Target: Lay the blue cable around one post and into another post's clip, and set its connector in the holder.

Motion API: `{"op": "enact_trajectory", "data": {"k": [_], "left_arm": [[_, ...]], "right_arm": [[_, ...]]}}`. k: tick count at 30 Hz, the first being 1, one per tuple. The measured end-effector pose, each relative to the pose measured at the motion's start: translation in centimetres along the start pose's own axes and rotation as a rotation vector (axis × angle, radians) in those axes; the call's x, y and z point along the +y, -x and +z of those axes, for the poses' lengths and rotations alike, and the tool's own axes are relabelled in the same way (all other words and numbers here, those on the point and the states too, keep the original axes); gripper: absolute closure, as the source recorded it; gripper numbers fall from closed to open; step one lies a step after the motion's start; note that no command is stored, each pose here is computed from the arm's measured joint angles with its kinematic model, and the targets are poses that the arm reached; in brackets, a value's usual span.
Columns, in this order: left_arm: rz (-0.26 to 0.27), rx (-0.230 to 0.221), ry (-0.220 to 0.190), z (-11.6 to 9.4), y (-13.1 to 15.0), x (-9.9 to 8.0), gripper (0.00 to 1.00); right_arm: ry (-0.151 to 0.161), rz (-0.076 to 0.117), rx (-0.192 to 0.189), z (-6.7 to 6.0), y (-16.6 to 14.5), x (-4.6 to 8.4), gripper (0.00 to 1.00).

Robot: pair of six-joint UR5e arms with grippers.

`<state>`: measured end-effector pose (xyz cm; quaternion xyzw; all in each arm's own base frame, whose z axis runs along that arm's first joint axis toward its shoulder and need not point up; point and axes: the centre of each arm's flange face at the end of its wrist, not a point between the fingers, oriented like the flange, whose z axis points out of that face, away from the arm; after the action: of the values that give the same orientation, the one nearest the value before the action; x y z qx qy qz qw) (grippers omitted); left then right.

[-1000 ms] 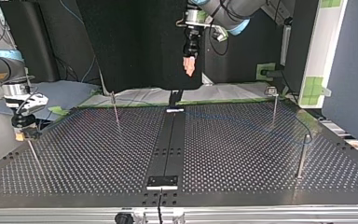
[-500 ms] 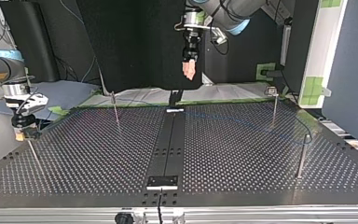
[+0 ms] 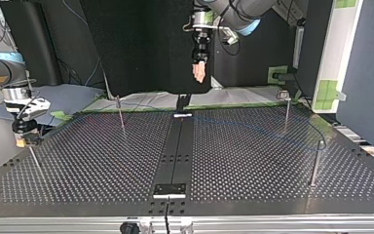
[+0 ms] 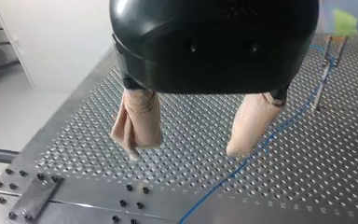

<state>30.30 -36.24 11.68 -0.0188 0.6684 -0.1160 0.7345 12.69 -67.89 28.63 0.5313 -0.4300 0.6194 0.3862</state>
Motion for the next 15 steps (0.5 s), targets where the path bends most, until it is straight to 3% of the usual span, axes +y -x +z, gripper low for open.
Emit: {"op": "enact_trajectory", "data": {"k": [7,15], "left_arm": [[0.037,0.033,0.056,-0.46,-0.29,0.78,0.0],[0.046,0.041,0.063,-0.57,-0.35,0.91,0.0]], "right_arm": [[0.0,0.0,-0.001,0.0,0.0,-0.04,0.0],[-0.008,-0.001,-0.001,0.07,0.07,-0.53,0.0]]}}
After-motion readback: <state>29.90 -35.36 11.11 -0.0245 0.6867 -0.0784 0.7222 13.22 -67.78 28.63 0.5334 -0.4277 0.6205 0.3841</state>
